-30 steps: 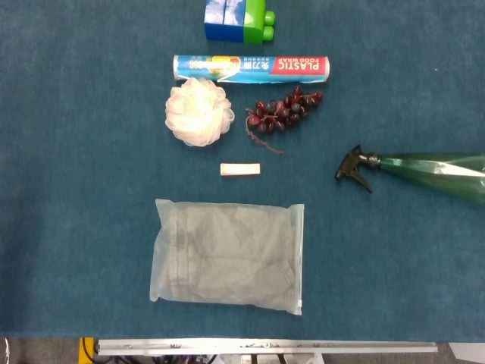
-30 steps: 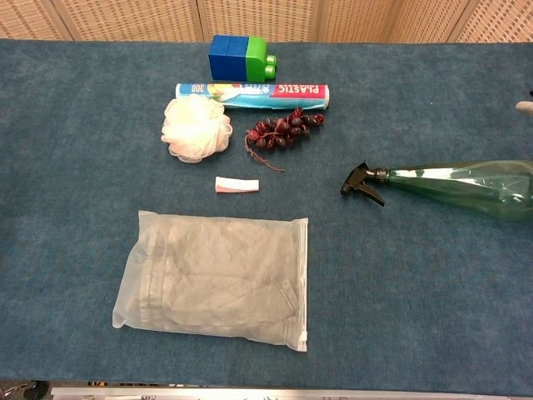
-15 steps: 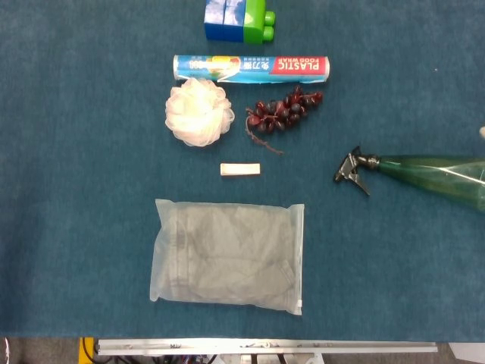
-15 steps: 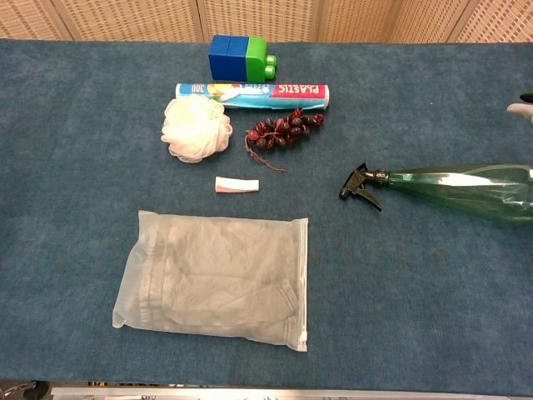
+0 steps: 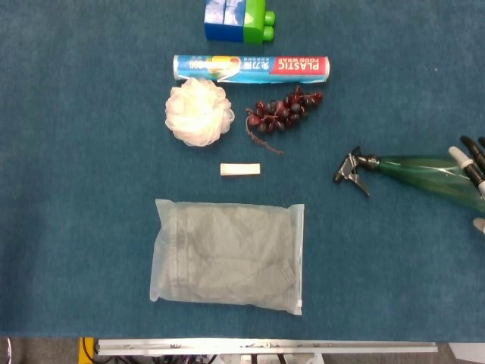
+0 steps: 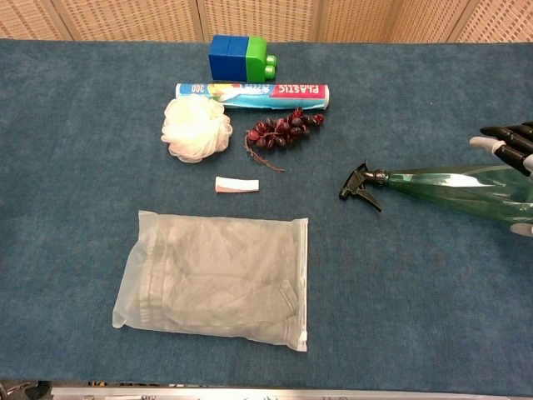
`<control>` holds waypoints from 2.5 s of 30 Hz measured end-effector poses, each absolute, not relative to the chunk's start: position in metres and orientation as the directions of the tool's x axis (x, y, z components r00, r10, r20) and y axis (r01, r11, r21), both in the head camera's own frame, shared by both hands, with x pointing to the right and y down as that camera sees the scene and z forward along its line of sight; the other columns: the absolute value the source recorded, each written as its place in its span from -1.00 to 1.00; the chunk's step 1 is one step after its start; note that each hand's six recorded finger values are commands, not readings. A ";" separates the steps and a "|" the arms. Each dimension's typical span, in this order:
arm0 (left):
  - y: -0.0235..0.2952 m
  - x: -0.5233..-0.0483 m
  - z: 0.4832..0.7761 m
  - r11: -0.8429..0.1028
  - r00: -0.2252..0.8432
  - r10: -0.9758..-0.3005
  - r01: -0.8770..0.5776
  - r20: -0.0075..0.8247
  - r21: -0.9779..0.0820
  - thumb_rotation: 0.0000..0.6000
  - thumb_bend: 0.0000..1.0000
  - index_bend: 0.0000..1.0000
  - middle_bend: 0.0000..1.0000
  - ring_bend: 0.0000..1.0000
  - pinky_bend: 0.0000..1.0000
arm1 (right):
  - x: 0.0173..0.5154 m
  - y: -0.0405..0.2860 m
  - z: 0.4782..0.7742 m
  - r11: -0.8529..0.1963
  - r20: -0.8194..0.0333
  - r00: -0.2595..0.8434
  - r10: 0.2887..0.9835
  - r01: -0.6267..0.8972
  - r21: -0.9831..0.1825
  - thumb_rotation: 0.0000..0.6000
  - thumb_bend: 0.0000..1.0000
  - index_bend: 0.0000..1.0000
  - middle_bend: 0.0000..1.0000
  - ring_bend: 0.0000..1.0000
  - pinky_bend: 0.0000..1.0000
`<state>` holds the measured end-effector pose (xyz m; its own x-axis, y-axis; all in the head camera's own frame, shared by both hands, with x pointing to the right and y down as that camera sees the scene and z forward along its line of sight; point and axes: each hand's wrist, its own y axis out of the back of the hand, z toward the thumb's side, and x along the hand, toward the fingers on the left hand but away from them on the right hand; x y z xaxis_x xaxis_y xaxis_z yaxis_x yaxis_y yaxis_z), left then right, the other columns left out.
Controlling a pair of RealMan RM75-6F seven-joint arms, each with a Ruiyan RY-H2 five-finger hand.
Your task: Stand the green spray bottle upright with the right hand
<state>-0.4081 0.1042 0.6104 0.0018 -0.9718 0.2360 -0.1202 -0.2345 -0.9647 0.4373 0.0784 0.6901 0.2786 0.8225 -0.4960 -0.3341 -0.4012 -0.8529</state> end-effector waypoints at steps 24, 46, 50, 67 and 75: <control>0.104 -0.410 0.609 -0.236 -0.004 -0.971 -0.127 0.238 -0.963 1.00 0.20 -0.37 0.14 0.08 0.92 | 0.471 0.024 0.685 -0.366 -0.469 0.166 0.867 -0.427 -0.827 1.00 -1.00 -1.00 -1.00 -1.00 -0.96; 0.104 -0.410 0.606 -0.232 -0.004 -0.972 -0.134 0.235 -0.963 1.00 0.20 -0.37 0.14 0.08 0.92 | 0.428 0.052 0.685 -0.561 -0.666 0.178 0.725 -0.409 -0.720 1.00 -1.00 -1.00 -1.00 -1.00 -0.94; 0.104 -0.411 0.604 -0.226 -0.005 -0.973 -0.136 0.229 -0.965 1.00 0.20 -0.37 0.14 0.08 0.92 | 0.416 0.047 0.703 -0.571 -0.677 0.183 0.713 -0.409 -0.712 1.00 -1.00 -1.00 -0.98 -1.00 -0.90; 0.107 -0.409 0.598 -0.218 0.006 -0.976 -0.143 0.219 -0.966 1.00 0.20 -0.37 0.14 0.08 0.92 | 0.377 0.032 0.737 -0.553 -0.670 0.260 0.696 -0.402 -0.730 1.00 -1.00 -0.83 -0.63 -0.86 -0.51; 0.108 -0.407 0.597 -0.217 0.013 -0.976 -0.144 0.217 -0.966 1.00 0.20 -0.37 0.14 0.08 0.92 | 0.375 0.031 0.739 -0.551 -0.666 0.266 0.697 -0.396 -0.735 1.00 -1.00 -0.72 -0.48 -0.73 -0.41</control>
<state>-0.4072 0.1075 0.5967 0.0130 -0.9761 0.2171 -0.1438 -0.2167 -0.9656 0.3748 0.0313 0.7385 0.2662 0.6968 -0.6661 -0.3958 -0.5511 -0.7346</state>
